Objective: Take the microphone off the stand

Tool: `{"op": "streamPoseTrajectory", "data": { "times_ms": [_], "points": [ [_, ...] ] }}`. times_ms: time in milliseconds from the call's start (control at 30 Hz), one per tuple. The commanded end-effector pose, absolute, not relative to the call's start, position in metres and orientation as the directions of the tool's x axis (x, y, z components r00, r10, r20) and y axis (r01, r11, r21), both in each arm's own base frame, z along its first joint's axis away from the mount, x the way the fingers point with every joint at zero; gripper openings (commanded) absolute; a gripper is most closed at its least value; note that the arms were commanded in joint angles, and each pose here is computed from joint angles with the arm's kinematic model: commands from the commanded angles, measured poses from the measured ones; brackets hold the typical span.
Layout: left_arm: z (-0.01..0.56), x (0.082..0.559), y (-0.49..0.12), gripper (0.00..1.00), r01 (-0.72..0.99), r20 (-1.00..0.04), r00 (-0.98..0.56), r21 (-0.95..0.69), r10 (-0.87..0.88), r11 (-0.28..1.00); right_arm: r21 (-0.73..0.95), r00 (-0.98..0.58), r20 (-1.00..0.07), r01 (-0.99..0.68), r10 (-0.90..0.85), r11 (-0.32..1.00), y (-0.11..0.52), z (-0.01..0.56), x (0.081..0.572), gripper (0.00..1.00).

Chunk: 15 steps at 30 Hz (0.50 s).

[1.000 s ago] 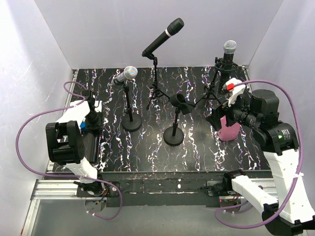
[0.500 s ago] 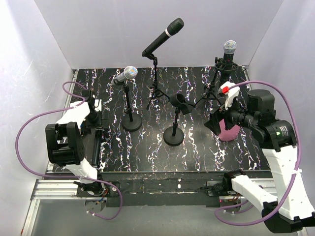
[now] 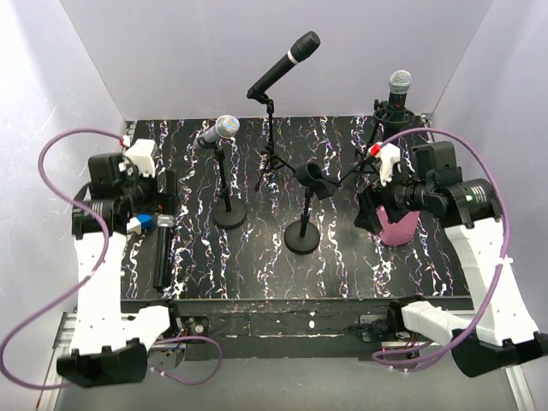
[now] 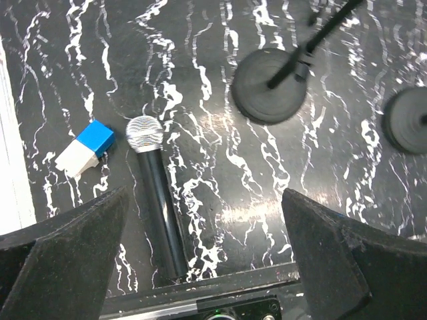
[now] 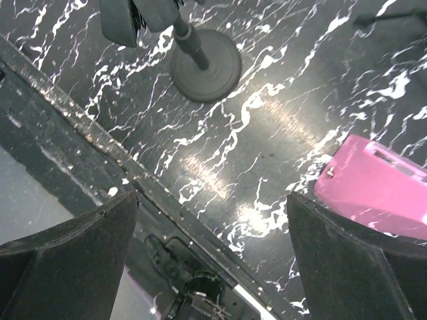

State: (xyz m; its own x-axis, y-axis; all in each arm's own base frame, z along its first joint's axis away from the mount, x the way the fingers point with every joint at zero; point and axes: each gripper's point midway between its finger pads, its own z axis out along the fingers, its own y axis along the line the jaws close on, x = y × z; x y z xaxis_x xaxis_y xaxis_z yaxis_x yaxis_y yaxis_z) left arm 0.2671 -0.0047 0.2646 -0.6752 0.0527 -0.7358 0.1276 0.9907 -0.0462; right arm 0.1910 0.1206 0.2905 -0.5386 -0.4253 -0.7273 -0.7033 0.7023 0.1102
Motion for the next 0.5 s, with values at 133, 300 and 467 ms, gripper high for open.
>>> {"op": "streamPoseTrajectory", "data": {
  "times_ms": [133,300,467],
  "points": [
    [0.285,0.225,-0.063,0.98,0.548,-0.858,-0.443,-0.029,0.260,0.836,0.002,-0.369,-0.818,-0.769,-0.442,0.639,0.129,0.335,0.196,0.98],
    [0.285,0.196,-0.096,0.98,0.749,-0.906,-0.273,0.010,0.322,0.662,-0.118,-0.330,-0.808,-0.722,-0.488,0.682,0.116,0.350,0.225,0.98],
    [0.278,0.168,-0.121,0.98,0.898,-0.918,0.029,0.198,0.396,0.392,-0.116,-0.122,-0.905,-0.851,-0.407,0.512,0.160,0.381,0.227,0.98]
  ]
}}
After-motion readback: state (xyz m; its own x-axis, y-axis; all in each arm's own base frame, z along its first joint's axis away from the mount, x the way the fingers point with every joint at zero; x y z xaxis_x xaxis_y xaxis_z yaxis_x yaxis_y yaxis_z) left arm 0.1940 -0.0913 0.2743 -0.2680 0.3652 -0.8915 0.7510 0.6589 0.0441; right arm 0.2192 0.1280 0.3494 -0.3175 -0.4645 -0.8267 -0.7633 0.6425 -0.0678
